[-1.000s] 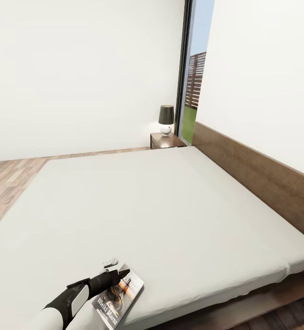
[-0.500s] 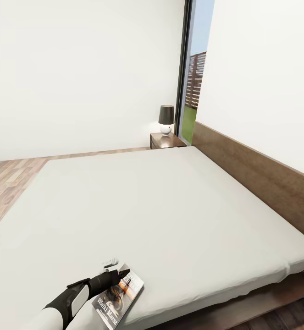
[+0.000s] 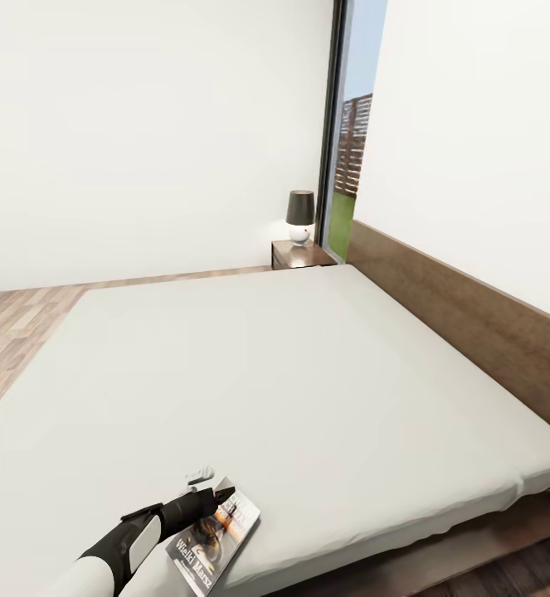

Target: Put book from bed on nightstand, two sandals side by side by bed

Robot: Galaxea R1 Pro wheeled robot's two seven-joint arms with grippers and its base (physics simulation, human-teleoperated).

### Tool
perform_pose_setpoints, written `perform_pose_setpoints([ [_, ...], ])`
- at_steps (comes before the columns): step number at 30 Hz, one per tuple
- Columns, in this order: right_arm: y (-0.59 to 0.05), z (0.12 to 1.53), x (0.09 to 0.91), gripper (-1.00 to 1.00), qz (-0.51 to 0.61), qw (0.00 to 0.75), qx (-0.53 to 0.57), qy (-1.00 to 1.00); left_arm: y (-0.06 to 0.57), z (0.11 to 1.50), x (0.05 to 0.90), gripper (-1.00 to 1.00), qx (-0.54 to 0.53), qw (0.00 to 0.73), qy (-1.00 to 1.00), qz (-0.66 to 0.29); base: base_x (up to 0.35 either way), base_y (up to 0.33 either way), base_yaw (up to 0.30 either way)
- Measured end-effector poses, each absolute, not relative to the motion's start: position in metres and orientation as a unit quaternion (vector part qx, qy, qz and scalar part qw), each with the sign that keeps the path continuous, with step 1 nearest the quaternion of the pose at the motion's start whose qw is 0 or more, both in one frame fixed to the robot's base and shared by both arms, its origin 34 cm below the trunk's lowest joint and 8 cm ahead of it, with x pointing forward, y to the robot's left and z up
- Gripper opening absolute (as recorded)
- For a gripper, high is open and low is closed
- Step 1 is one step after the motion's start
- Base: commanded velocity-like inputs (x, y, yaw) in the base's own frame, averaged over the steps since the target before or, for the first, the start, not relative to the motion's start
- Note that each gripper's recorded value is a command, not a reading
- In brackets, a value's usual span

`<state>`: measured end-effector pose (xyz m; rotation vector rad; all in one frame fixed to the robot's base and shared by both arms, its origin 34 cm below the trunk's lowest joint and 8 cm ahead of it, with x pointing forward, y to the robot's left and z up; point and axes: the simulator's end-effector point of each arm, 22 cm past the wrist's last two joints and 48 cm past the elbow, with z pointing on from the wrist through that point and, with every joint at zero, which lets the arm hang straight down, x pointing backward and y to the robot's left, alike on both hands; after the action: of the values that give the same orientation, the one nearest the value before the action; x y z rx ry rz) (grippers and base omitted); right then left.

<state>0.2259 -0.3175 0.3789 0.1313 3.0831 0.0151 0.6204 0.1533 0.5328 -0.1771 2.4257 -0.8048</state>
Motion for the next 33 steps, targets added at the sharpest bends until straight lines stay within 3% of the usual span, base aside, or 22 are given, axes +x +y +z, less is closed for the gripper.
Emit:
perform_pose_setpoints([
  [33,-0.3176,0.3789,0.2264,1.0,0.005,0.028,0.042,0.999,0.153,0.5328,0.6204,1.0,-0.066,0.286,0.907,-0.301,0.0,0.0,-0.026],
])
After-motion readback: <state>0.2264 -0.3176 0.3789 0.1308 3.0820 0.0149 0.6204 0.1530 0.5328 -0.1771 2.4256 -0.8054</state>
